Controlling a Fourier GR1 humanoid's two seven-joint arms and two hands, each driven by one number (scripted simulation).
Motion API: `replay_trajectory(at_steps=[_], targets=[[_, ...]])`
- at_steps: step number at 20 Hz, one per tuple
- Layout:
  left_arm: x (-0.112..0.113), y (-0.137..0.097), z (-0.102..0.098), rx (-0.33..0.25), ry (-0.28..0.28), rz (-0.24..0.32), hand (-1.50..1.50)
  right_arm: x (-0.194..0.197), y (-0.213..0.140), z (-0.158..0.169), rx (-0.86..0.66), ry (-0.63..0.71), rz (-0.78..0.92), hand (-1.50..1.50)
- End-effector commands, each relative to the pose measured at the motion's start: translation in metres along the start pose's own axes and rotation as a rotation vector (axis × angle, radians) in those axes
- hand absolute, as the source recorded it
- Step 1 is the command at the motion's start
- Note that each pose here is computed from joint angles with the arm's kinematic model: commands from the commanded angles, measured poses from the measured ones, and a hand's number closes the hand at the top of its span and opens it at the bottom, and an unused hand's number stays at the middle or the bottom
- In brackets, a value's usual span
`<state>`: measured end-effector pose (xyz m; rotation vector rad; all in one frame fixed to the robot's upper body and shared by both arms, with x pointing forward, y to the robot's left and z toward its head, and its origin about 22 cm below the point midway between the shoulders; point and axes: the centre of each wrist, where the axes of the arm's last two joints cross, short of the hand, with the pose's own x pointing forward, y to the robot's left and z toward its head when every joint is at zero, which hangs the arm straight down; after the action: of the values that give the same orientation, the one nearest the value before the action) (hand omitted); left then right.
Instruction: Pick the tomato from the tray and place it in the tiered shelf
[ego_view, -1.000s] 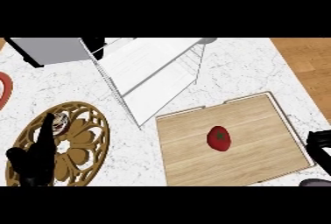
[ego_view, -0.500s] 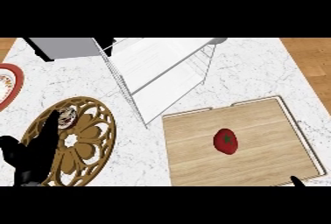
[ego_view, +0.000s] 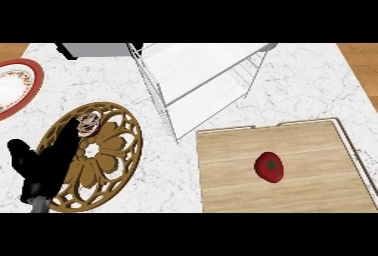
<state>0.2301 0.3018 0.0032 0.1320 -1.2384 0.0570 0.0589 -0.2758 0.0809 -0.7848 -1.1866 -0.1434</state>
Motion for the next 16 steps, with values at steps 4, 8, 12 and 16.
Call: replay_trajectory(at_steps=[4,8,12,16], targets=[[-0.008,-0.017,-0.010,-0.061,0.087,-0.017,0.00,0.039,-0.013,0.012,-0.073,0.141,0.074,-1.50],[-0.009,-0.016,-0.016,-0.071,0.091,-0.012,0.00,0.043,-0.015,-0.004,-0.116,0.223,0.118,-1.50],[-0.005,-0.025,-0.022,-0.080,0.079,-0.017,0.00,0.051,-0.008,-0.024,-0.105,0.300,0.159,-1.50],[0.003,-0.010,-0.019,-0.095,0.074,-0.037,0.00,0.064,0.000,-0.037,-0.069,0.364,0.225,-1.50]])
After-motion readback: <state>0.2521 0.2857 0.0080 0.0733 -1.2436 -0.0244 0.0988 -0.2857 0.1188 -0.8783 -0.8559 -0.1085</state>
